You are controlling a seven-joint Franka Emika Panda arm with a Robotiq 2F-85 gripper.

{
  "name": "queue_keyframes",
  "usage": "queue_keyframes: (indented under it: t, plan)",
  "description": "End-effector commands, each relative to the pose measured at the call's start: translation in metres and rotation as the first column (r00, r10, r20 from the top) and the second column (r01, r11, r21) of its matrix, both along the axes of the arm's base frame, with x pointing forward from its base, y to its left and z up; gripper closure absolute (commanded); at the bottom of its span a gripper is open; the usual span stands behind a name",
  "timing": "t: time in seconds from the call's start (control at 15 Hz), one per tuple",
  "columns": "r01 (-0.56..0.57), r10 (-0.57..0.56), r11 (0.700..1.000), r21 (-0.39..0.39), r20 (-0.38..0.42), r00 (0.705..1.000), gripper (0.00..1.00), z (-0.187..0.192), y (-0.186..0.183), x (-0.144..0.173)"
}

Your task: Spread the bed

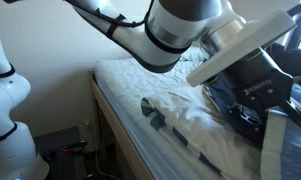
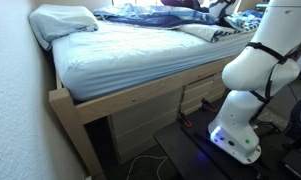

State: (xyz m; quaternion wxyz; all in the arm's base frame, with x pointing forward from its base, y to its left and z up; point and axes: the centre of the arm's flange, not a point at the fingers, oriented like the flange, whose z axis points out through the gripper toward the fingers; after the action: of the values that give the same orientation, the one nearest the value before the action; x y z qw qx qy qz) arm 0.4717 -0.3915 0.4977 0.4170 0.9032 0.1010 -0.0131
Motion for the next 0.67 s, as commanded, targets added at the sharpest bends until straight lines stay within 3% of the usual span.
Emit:
queue_keyframes:
  t: [0.0, 0.6]
  plan:
    - [0.004, -0.004, 1.000, 0.005, 0.035, 0.999, 1.00, 0.009, 0.004, 0.000]
    - [-0.031, 0.009, 0.990, 0.141, 0.154, 0.988, 0.97, 0.063, 0.066, -0.001]
